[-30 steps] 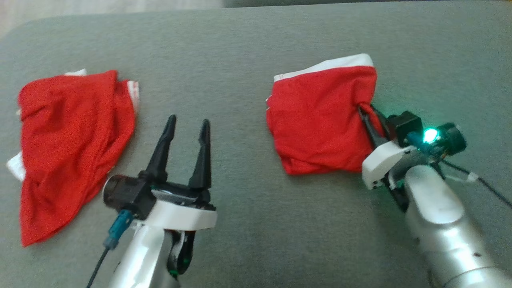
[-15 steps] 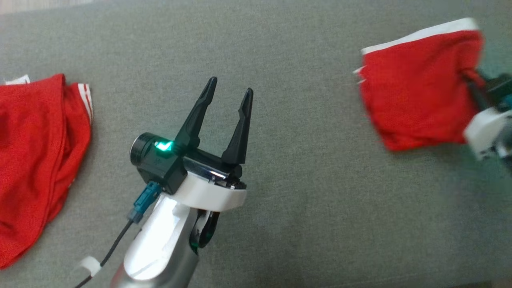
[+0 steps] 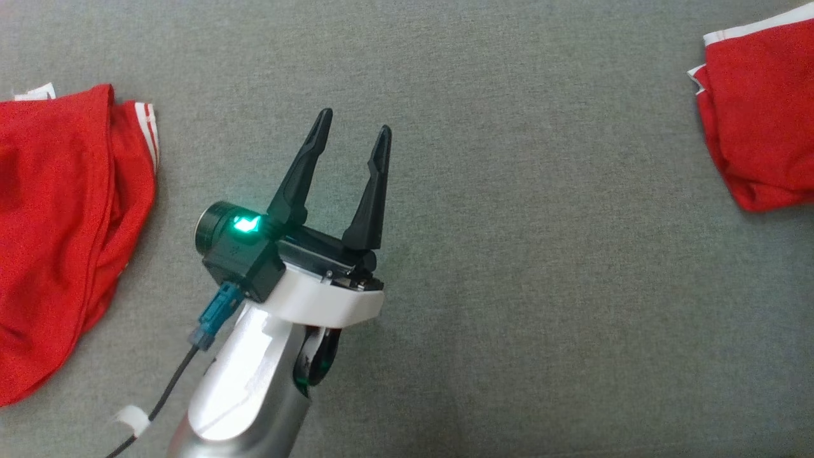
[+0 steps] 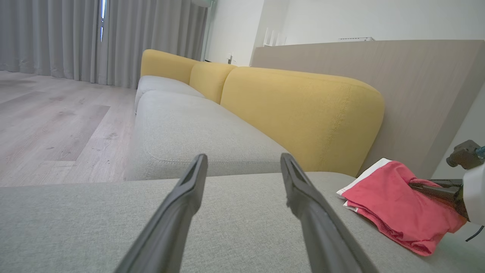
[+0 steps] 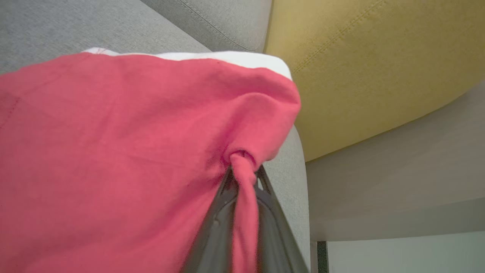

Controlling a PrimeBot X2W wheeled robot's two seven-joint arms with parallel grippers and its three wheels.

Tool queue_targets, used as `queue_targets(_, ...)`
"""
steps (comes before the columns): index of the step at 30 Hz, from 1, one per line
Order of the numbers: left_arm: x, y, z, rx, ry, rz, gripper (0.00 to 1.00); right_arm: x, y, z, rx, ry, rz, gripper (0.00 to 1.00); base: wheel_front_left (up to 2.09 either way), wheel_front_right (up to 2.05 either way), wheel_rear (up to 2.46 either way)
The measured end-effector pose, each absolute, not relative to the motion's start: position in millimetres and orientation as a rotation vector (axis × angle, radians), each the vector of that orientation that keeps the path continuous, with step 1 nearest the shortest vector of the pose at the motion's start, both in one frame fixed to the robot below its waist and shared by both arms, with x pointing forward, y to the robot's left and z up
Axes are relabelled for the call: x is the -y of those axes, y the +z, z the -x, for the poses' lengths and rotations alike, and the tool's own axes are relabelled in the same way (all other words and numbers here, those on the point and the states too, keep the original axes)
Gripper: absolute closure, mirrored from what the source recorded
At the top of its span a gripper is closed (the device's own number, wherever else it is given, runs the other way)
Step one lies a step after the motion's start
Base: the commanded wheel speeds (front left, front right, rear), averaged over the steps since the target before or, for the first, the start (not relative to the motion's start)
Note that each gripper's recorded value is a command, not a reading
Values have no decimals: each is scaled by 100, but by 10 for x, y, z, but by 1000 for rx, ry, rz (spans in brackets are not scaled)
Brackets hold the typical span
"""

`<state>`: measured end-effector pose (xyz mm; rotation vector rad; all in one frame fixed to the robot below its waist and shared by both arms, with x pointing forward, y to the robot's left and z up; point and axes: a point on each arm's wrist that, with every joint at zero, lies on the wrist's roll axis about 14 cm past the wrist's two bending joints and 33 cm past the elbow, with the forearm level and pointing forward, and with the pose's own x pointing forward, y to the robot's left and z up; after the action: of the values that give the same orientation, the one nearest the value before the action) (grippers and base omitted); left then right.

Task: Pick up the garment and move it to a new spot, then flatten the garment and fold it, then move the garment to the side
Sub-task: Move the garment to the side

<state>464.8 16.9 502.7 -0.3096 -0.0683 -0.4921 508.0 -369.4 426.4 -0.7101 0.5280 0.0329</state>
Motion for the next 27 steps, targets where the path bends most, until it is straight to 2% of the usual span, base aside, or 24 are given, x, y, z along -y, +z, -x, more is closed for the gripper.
queue_targets(2, -172, 5027, -4649, 69, -495, 311, 0, 3711, 4263, -5078, -529, 26, 706, 100, 0, 0, 0)
queue_targets(3, -180, 5028, -4652, 69, -493, 311, 0, 3734, 4277, -5080, -527, 14, 698, 27, 0, 0, 0)
queue_targets(4, -194, 5030, -4658, 70, -489, 311, 0, 3755, 4298, -5084, -521, 3, 690, 0, 0, 0, 0)
queue_targets(11, -269, 5146, -4668, 100, -467, 305, 0, 3801, 4576, -5139, -441, -51, 668, 0, 0, 0, 0)
queue_targets(13, -350, 5235, -4662, 123, -443, 300, 0, 3677, 4757, -5192, -366, -51, 642, 0, 0, 0, 0)
queue_targets(20, -631, 5370, -4530, 155, -353, 287, 0, 2944, 5348, -5347, -96, 11, 494, 0, 0, 0, 0)
queue_targets(27, -900, 5498, -4312, 187, -277, 270, 0, 2280, 5779, -5137, 96, 83, 312, 0, 0, 0, 0)
